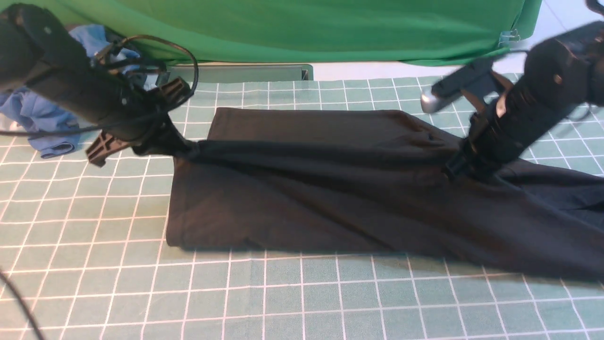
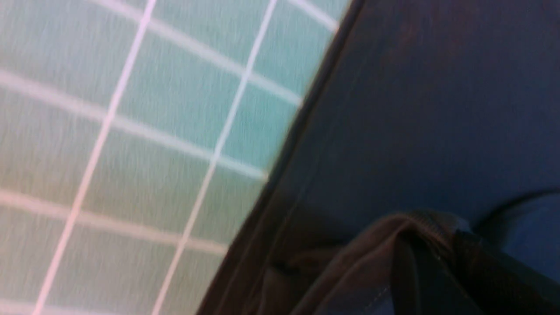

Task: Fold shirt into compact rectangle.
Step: 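Fold the black garment in half by bringing its near edge over to the far edge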

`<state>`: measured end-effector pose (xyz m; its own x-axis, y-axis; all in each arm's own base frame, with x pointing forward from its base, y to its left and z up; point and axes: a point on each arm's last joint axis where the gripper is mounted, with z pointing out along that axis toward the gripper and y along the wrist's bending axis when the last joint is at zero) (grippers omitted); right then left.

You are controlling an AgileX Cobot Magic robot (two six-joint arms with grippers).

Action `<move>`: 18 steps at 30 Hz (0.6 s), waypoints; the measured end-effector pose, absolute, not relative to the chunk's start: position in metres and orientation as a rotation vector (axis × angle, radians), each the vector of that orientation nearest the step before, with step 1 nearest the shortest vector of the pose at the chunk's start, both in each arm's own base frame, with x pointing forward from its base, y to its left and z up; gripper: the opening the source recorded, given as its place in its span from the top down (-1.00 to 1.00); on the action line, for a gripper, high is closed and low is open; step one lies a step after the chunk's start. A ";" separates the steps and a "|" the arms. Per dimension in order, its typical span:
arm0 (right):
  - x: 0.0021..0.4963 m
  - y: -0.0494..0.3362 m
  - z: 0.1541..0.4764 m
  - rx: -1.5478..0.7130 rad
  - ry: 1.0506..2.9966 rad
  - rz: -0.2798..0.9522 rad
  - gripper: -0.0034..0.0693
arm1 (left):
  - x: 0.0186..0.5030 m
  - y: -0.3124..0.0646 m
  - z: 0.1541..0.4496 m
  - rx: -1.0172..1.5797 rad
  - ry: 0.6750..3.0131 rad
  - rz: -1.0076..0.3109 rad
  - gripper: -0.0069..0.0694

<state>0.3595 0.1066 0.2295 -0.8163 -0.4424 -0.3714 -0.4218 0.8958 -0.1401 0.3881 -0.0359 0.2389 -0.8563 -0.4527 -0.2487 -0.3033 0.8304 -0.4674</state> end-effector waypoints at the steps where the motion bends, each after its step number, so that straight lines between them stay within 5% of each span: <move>1: 0.368 0.107 0.228 -0.624 2.647 -0.070 0.71 | 0.396 -0.036 0.236 -0.554 2.659 -0.597 0.76; 11: 0.422 0.119 0.204 -0.586 2.503 -0.044 0.71 | 0.461 -0.039 0.210 -0.477 2.559 -0.643 0.76; 18: 0.437 0.093 0.187 -0.437 2.504 -0.038 0.71 | 0.483 -0.040 0.191 -0.452 2.551 -0.641 0.76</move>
